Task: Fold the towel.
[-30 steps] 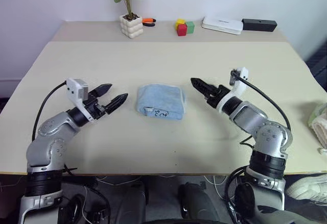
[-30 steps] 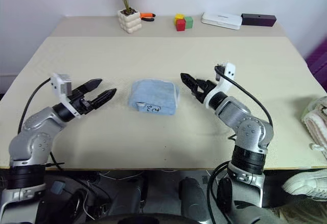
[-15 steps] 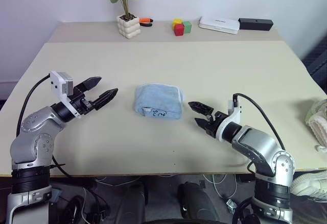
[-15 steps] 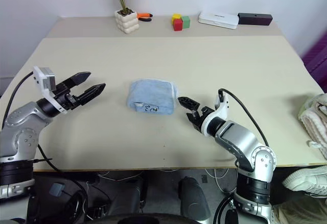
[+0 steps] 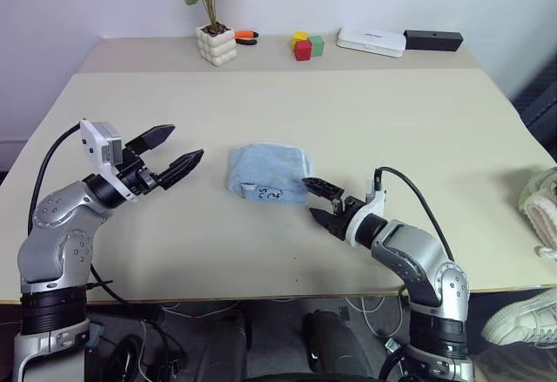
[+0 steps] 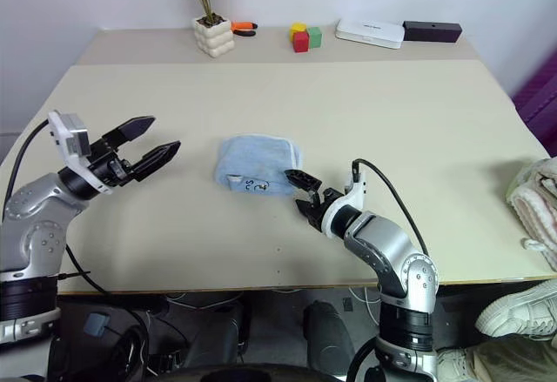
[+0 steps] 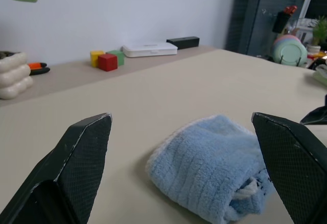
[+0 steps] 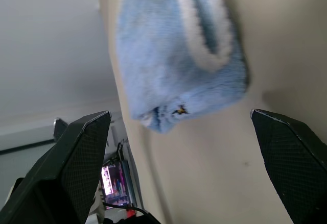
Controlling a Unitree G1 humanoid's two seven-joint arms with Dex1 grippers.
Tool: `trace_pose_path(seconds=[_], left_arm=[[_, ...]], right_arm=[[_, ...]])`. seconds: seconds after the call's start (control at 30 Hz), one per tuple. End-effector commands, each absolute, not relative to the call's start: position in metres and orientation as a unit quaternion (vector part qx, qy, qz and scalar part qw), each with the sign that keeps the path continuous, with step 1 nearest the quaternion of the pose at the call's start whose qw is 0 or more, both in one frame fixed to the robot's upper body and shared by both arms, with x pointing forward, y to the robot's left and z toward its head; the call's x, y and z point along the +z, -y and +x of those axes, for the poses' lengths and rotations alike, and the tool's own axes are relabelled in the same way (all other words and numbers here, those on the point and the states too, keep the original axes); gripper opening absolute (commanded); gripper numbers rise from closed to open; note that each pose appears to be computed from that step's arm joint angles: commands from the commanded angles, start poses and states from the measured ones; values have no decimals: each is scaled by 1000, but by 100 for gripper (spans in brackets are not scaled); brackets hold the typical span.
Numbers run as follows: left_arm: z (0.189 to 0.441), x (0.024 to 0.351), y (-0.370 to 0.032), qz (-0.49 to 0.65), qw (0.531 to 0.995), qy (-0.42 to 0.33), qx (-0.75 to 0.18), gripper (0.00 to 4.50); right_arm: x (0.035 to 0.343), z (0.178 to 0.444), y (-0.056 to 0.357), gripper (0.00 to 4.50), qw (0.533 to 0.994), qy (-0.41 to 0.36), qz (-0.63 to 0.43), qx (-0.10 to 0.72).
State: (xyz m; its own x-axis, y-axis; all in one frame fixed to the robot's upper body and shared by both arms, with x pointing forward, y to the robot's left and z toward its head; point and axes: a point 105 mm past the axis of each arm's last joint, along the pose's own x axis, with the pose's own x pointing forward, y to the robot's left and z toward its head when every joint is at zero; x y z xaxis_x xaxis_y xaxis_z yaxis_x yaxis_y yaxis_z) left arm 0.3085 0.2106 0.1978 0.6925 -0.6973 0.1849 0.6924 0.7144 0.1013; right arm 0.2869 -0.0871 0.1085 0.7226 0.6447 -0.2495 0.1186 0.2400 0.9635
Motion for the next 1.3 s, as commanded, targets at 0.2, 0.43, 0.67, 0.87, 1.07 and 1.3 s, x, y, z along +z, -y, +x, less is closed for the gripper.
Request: trace_pose_path(seconds=[0.2, 0.43, 0.67, 0.87, 1.07, 1.3], left_arm=[[299, 215, -213, 26, 918, 133, -372, 450], [297, 217, -213, 26, 919, 136, -368, 450], [293, 219, -212, 25, 920, 136, -367, 450], [293, 220, -212, 25, 920, 139, -365, 450], [292, 219, -211, 23, 920, 137, -365, 450], [292, 219, -210, 24, 920, 137, -367, 450]], right_arm=[[114, 292, 82, 446, 704, -323, 592, 223], [108, 297, 72, 446, 692, -342, 591, 234], [105, 316, 74, 446, 700, -336, 589, 225], [101, 318, 71, 446, 698, -338, 589, 226], [99, 319, 60, 446, 691, -340, 595, 228], [98, 326, 54, 423, 687, -334, 604, 224]])
